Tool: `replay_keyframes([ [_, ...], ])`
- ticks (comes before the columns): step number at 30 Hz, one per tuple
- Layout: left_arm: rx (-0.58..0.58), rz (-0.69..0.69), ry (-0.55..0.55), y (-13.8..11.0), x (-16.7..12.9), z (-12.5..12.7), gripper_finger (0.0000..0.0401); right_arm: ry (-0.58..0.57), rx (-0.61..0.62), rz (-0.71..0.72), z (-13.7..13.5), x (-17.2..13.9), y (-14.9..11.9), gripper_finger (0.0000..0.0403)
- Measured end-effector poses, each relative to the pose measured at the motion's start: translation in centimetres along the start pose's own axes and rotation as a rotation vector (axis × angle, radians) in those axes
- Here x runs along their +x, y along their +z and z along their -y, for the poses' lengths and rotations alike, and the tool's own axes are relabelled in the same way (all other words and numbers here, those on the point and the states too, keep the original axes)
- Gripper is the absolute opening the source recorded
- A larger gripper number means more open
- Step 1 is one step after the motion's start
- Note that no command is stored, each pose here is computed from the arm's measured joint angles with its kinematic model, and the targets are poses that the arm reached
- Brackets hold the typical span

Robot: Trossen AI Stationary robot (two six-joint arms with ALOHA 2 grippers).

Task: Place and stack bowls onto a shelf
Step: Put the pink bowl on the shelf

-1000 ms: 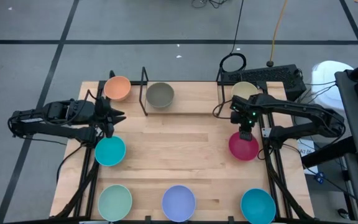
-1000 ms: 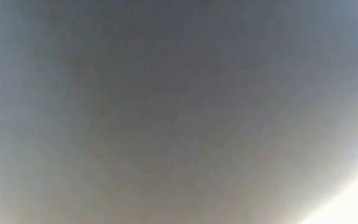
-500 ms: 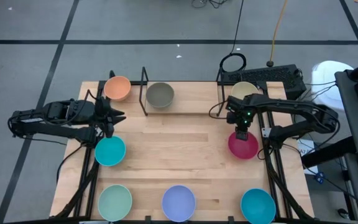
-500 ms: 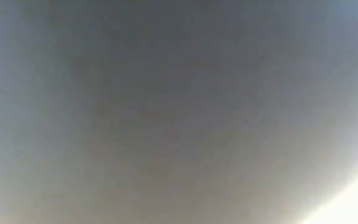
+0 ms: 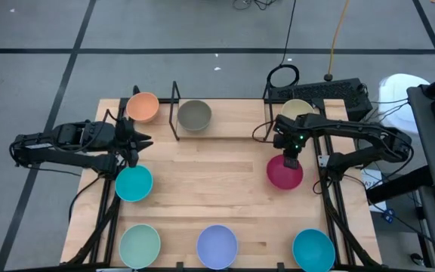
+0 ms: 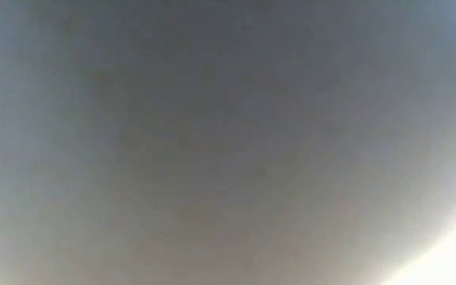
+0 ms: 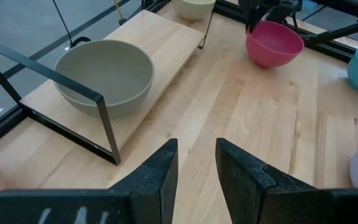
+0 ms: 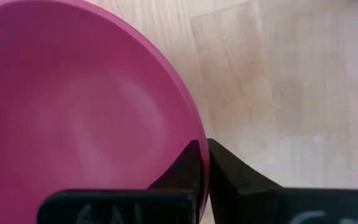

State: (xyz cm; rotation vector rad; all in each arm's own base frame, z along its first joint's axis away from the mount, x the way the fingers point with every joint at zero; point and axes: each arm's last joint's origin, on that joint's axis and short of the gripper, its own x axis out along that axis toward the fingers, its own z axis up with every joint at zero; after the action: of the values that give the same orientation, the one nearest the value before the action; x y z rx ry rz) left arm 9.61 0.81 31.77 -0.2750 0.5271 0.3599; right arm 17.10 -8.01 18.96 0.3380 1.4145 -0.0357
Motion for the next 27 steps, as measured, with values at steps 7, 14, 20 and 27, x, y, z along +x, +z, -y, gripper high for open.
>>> replay_keyframes([
  [7,-0.001,0.001,0.000,0.0,0.0,0.0,0.0113,-0.008,-0.056,0.049,-1.7,-3.2,1.8,0.0001],
  [14,-0.020,0.000,0.000,0.0,0.0,0.0,0.0113,-0.101,-0.140,0.257,-4.1,-9.1,4.9,0.0001],
  [20,-0.023,0.001,0.000,0.0,0.0,0.0,0.0113,-0.126,-0.201,0.407,-5.1,-13.7,7.8,0.0001],
  [27,-0.023,0.001,0.000,0.0,0.0,0.0,0.0113,-0.217,-0.182,0.401,-3.4,-14.3,12.3,0.0000],
])
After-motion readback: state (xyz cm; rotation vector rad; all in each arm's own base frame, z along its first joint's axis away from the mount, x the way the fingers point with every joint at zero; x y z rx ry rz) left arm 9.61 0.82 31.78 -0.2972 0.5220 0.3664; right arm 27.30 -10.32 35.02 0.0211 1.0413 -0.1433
